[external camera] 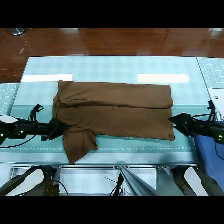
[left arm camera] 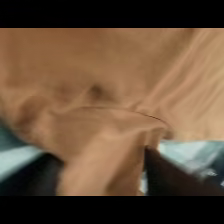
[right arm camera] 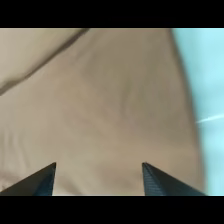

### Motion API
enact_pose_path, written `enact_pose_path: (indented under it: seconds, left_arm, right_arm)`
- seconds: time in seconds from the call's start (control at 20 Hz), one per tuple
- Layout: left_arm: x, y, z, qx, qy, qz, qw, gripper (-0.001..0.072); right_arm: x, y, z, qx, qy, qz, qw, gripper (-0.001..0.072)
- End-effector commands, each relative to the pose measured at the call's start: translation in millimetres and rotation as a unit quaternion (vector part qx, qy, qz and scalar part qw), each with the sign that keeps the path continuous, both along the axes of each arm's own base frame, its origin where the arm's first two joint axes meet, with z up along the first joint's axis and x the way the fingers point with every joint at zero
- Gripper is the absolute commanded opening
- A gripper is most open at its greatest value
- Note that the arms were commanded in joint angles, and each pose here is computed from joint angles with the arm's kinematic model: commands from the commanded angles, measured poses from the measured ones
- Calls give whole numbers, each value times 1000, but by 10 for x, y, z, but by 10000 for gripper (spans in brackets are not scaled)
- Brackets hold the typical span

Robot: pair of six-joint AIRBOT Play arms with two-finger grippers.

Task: Fold the shirts.

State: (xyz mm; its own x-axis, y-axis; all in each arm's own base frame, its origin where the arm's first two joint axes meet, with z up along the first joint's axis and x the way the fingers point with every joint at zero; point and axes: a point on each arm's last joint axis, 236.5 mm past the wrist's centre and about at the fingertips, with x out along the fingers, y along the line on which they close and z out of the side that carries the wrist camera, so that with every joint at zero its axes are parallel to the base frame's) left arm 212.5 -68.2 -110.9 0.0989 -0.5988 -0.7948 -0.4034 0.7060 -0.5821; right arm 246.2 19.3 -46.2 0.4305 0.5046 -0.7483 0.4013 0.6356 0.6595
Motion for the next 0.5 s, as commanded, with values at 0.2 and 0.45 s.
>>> enact_pose_path:
  seconds: [0.2, 0.45]
  left_arm:
    - [11, -134, 46, -20, -14, -16, 1000, 23]
    - [62, -172, 84, -31, -23, -10, 999, 24]
  right_arm:
    - [-901, -525, -358, -65, 210, -41, 975, 619]
    - [-884, -78, -439, -35, 201, 20, 979, 619]
